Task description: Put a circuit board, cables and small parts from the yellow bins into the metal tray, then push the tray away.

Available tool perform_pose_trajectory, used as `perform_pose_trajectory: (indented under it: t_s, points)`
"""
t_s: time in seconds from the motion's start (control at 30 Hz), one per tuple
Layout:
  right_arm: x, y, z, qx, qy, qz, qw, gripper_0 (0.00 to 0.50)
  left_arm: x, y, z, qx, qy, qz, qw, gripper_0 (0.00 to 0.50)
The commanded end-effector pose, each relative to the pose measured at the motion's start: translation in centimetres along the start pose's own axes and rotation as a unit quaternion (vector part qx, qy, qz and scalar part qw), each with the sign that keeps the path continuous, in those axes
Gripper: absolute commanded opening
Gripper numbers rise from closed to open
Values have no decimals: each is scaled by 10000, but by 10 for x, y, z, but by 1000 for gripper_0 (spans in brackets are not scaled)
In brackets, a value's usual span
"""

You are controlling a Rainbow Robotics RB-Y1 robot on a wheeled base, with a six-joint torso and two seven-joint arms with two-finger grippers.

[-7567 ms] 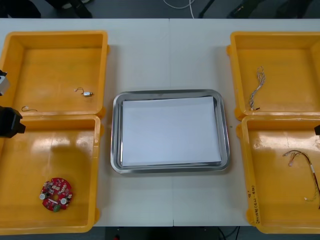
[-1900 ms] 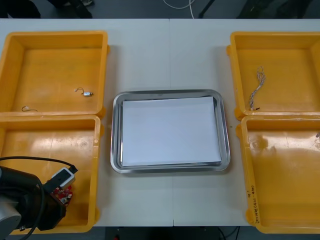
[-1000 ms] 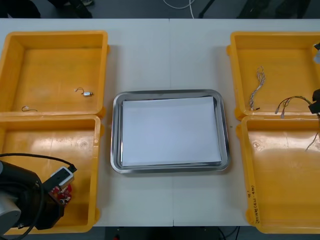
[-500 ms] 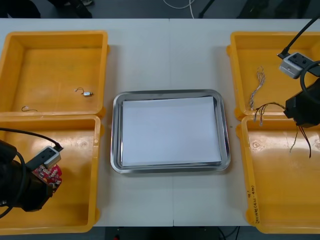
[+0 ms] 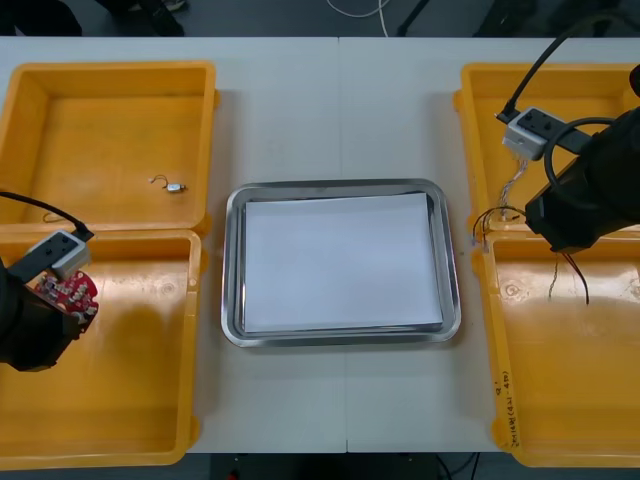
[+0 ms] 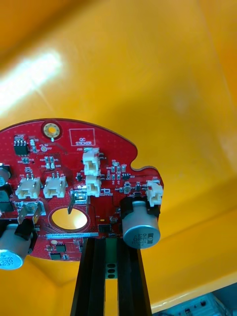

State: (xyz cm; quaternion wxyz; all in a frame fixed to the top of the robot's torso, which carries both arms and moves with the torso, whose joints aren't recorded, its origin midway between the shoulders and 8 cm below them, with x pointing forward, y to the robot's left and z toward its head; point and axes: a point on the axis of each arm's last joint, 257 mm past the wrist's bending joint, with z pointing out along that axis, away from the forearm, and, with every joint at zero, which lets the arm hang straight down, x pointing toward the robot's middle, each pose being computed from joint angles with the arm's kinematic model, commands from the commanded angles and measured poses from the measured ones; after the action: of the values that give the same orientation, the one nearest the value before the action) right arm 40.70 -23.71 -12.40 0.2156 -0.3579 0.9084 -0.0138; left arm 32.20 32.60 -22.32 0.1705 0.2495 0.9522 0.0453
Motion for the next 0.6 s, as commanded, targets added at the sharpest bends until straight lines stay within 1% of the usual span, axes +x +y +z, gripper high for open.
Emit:
perform_pose_trajectory:
  t_s: [0.03, 0.07, 0.17, 0.2, 0.23, 0.27, 0.3, 0.33, 0.43, 0.5, 0.6]
  points:
    - [-18, 7, -9, 110, -117, -324, 9993, 0, -32, 4, -32, -57, -497, 712, 9962, 2]
    - [-19, 9, -10, 101, -118, -340, 9993, 0, -34, 4, -36, -38, -523, 699, 9962, 2]
    - [-20, 12, -11, 35, -115, -354, 9993, 0, -39, 8, -46, -135, -561, 727, 9957, 2]
    - [-20, 14, -11, 9, -115, -369, 9993, 0, -40, 10, -51, -196, -561, 736, 9955, 0]
    - [-20, 15, -11, -14, -111, -371, 9992, 0, -41, 10, -52, -212, -549, 740, 9955, 1]
    - [-20, 17, -11, -47, -110, -379, 9992, 0, -44, 10, -56, -258, -571, 767, 9951, 3]
    - [-19, 19, -11, -78, -97, -390, 9992, 0, -50, 9, -60, -286, -666, 781, 9943, 0]
    - [-20, 20, -11, -84, -97, -404, 9991, 0, -52, 9, -61, -297, -688, 790, 9941, 2]
    - [-19, 23, -10, -87, -36, -482, 9988, 0, -61, 6, -67, -298, -812, 837, 9927, 3]
    - [-20, 24, -10, -81, -34, -519, 9986, 0, -67, 1, -70, -241, -872, 893, 9919, 2]
    - [-20, 26, -10, -101, -23, -541, 9985, 0, -77, -7, -71, -212, -922, 1033, 9901, 3]
